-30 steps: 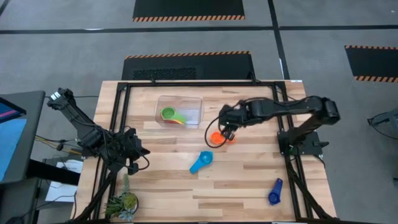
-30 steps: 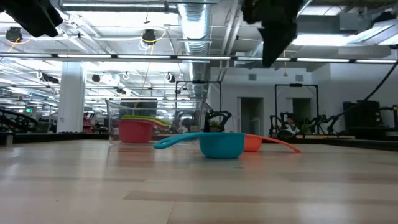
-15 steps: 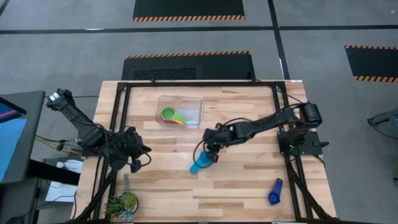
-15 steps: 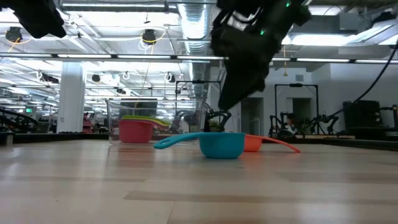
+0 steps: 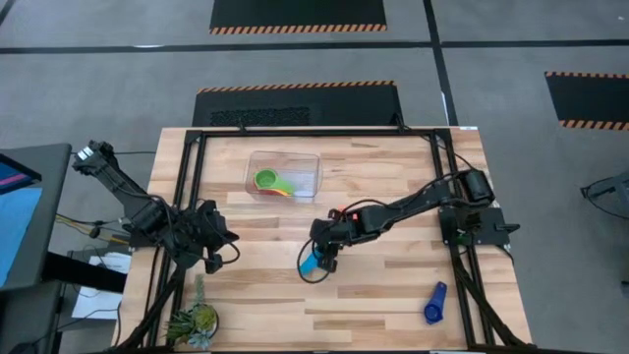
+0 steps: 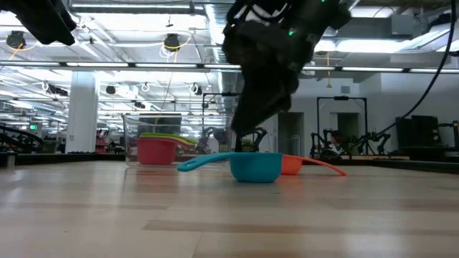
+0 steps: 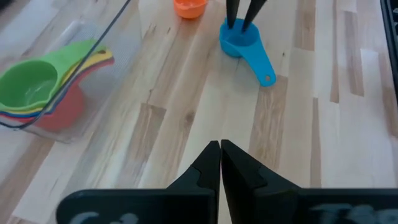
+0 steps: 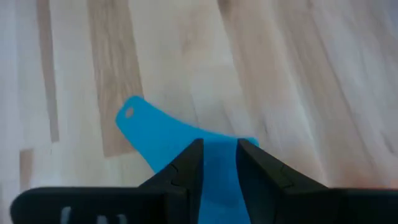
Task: Nest measuring cups in basket
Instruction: Stack the light blue measuring cup on top of the green measuring cup in the transparent bin
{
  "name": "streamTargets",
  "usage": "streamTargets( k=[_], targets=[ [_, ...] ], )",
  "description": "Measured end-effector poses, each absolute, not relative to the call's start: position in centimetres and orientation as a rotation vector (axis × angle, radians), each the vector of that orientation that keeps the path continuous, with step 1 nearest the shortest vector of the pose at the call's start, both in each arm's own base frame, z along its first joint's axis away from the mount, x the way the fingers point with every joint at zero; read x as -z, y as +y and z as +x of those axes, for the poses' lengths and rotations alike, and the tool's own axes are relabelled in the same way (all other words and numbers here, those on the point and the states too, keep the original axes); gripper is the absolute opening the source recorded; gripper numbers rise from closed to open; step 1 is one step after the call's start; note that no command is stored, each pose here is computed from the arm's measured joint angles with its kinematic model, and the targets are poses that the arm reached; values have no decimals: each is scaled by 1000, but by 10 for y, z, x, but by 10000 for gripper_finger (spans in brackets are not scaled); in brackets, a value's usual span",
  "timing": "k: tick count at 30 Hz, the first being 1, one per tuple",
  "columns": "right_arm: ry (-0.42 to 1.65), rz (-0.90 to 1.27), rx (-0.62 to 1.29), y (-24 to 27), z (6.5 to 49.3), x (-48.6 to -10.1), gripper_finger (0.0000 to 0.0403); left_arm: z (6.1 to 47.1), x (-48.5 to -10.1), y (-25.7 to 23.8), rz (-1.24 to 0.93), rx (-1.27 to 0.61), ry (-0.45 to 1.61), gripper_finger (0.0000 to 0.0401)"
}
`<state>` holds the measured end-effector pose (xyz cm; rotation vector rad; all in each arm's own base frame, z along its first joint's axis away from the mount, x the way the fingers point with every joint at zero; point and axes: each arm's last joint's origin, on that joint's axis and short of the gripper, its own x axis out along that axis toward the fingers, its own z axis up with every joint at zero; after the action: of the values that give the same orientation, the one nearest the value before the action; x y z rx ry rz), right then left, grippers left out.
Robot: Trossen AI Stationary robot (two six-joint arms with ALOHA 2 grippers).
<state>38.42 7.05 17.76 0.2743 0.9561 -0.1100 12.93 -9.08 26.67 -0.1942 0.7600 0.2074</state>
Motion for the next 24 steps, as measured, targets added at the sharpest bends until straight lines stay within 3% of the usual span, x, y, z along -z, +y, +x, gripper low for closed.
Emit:
streamTargets(
  k=[4,13,24],
  targets=[
    [1048,289,112,77,382,-156,118,129,-267,-91,-184,-202,761,0],
    [1055,299,138,81,381,-156,118,129,-266,-92,-183,-158,795,0],
    [1159,152,102,70,373,-152,118,129,-266,-92,-185,-157,796,0]
  ],
)
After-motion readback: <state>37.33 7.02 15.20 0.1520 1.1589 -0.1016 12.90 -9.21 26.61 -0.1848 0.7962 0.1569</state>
